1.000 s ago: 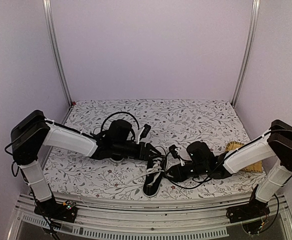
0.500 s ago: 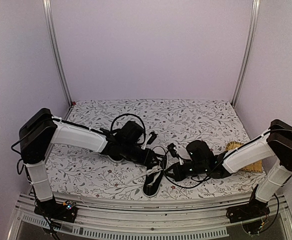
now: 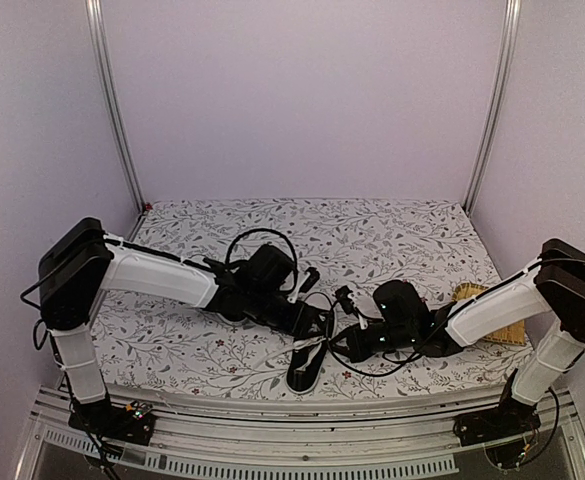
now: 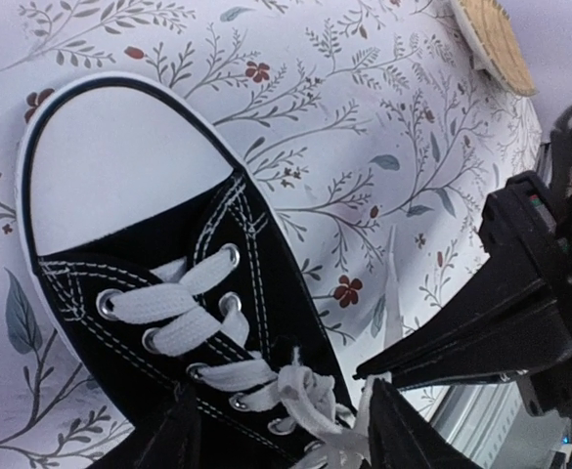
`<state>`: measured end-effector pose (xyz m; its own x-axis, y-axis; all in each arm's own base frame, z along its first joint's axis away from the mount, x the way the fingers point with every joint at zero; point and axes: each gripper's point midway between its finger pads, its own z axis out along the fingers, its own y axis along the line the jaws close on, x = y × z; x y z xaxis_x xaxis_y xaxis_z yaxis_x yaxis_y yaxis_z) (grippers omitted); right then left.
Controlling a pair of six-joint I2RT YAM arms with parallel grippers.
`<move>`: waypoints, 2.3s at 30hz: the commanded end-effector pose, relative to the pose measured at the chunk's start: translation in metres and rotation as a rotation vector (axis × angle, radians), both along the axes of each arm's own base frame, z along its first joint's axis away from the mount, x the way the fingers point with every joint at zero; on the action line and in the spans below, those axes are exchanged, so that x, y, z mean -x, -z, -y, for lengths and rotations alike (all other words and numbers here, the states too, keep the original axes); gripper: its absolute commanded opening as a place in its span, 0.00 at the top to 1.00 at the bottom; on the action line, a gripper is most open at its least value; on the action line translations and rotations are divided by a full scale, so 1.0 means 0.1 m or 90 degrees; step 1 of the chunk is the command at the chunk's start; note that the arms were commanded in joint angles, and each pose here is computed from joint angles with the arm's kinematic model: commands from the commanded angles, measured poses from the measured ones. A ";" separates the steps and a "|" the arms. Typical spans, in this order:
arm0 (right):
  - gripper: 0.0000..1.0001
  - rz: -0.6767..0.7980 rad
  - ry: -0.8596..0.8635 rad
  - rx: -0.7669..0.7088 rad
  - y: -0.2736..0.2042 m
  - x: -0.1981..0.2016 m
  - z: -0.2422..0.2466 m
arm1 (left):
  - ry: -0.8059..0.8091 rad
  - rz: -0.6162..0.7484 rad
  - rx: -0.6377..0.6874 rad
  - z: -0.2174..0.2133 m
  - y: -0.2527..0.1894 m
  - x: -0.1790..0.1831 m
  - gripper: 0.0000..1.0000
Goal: Tie the shoes
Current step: Cross the half-tied shoelace with the shoelace loop.
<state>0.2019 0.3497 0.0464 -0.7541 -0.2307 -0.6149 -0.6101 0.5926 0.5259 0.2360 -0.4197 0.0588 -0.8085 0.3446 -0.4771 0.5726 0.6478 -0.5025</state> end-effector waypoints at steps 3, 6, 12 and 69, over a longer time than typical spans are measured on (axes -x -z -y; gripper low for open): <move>0.97 0.008 0.000 -0.023 -0.10 -0.04 -0.07 | 0.021 0.018 -0.008 0.06 -0.13 0.13 0.42; 0.98 0.007 0.000 -0.025 -0.11 -0.05 -0.08 | 0.028 0.033 -0.004 0.10 -0.20 0.17 0.40; 0.98 0.006 0.000 -0.027 -0.12 -0.04 -0.07 | 0.019 0.049 0.000 0.09 -0.26 0.14 0.37; 0.98 -0.025 -0.008 -0.050 -0.12 -0.19 -0.49 | -0.052 -0.019 0.148 0.02 -0.22 0.32 1.00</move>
